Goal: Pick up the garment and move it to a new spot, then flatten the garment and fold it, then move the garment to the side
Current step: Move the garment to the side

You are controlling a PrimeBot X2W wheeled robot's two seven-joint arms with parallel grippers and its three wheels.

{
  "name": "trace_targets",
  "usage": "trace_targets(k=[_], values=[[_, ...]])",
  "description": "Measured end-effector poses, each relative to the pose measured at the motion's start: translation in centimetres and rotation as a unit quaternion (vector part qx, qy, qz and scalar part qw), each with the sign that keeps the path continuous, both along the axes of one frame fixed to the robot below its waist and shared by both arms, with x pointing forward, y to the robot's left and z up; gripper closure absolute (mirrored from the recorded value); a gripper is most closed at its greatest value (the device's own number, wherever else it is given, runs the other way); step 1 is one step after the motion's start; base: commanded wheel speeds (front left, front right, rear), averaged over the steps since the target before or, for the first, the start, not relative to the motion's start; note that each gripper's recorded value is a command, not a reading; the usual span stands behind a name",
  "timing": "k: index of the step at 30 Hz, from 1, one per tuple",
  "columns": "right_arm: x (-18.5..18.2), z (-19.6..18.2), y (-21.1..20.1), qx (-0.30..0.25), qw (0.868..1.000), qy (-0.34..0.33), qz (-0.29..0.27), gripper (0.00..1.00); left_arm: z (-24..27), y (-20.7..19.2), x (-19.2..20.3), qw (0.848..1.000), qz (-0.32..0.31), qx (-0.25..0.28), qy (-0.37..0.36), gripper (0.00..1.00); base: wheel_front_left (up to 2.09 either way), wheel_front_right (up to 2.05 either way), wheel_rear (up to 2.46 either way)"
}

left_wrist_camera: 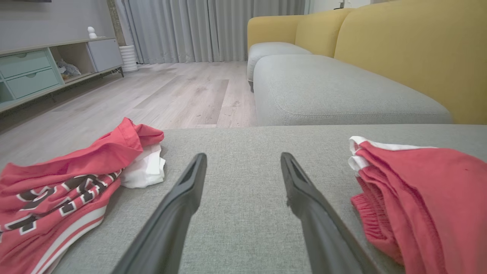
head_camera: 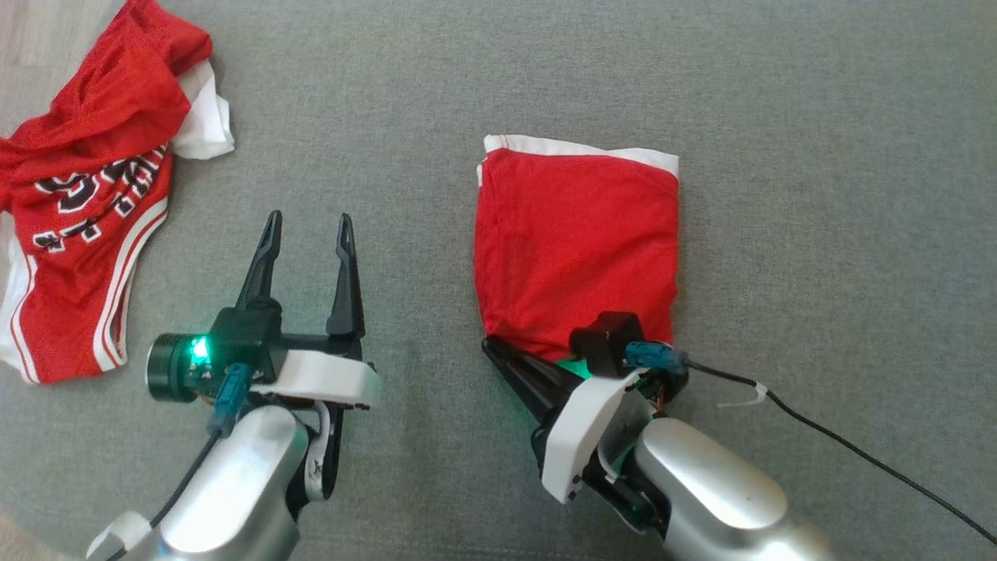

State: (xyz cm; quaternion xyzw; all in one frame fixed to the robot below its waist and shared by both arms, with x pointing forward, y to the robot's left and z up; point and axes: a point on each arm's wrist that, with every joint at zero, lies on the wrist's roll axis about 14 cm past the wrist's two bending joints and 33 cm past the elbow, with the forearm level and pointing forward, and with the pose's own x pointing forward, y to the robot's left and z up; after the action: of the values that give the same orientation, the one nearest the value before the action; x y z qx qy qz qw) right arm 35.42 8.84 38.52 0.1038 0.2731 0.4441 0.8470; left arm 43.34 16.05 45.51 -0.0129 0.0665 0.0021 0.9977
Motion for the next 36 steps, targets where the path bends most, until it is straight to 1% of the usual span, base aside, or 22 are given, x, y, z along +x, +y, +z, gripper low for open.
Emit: trace_targets(k=[4, 7, 8, 9, 10, 13, 14, 16, 19, 21, 25, 29, 31, 36], values=[[-0.3, 0.7, 0.3, 0.012, 1.0, -0.006, 0.002, 1.0, 0.3, -0.1, 0.1, 1.0, 0.0, -0.001, -0.005, 0.0, 0.0, 0.0, 0.0], [-0.4, 3.5, 1.2, 0.052, 0.998, -0.035, 0.009, 1.0, 0.5, -0.2, 0.2, 1.0, -0.001, -0.002, -0.007, 0.0, 0.0, 0.0, 0.0], [-0.5, 4.8, 1.5, 0.07, 0.996, -0.046, 0.011, 0.8, 0.6, -0.2, 0.2, 1.0, -0.002, -0.002, -0.009, 0.0, 0.0, 0.0, 0.0], [-0.5, 6.0, 1.6, 0.086, 0.994, -0.059, 0.011, 0.22, 0.7, -0.2, 0.2, 1.0, -0.003, -0.002, -0.01, 0.0, 0.0, 0.0, 0.0], [-0.5, 7.2, 1.5, 0.102, 0.992, -0.072, 0.008, 0.0, 0.7, -0.3, 0.2, 1.0, -0.003, -0.001, -0.011, 0.0, 0.0, 0.0, 0.0], [0.7, 9.9, -0.2, 0.129, 0.985, -0.113, -0.023, 0.0, 0.5, -0.2, -0.3, 1.0, -0.004, 0.002, -0.008, 0.0, 0.0, 0.0, 0.0], [2.5, 11.6, -2.4, 0.133, 0.978, -0.149, -0.065, 0.0, 0.4, 0.0, -0.7, 1.0, -0.001, 0.007, -0.006, 0.0, 0.0, 0.0, 0.0], [4.5, 13.2, -5.0, 0.131, 0.967, -0.187, -0.115, 0.0, 0.7, 0.4, -0.9, 1.0, 0.003, 0.011, -0.009, 0.0, 0.0, 0.0, 0.0], [7.1, 15.0, -10.3, 0.11, 0.945, -0.233, -0.201, 0.0, 1.6, 0.8, -0.9, 1.0, 0.007, 0.015, -0.021, 0.0, 0.0, 0.0, 0.0], [8.1, 15.3, -13.9, 0.086, 0.931, -0.249, -0.254, 0.0, 2.0, 0.9, -1.1, 1.0, 0.007, 0.017, -0.025, 0.0, 0.0, 0.0, 0.0], [8.0, 15.2, -19.6, 0.037, 0.907, -0.258, -0.332, 0.0, 2.6, 1.0, -1.8, 0.999, 0.008, 0.02, -0.029, 0.0, 0.0, 0.0, 0.0], [6.4, 14.5, -22.6, -0.002, 0.896, -0.246, -0.369, 0.0, 2.5, 1.6, -2.9, 0.999, 0.009, 0.03, -0.02, 0.0, 0.0, 0.0, 0.0], [5.9, 14.2, -23.1, -0.011, 0.896, -0.241, -0.374, 0.0, 2.4, 1.7, -3.2, 0.999, 0.009, 0.032, -0.018, 0.0, 0.0, 0.0, 0.0], [3.0, 13.2, -24.2, -0.034, 0.896, -0.213, -0.388, 0.0, 2.3, 1.5, -5.1, 0.999, -0.002, 0.032, -0.003, 0.0, 0.0, 0.0, 0.0]])
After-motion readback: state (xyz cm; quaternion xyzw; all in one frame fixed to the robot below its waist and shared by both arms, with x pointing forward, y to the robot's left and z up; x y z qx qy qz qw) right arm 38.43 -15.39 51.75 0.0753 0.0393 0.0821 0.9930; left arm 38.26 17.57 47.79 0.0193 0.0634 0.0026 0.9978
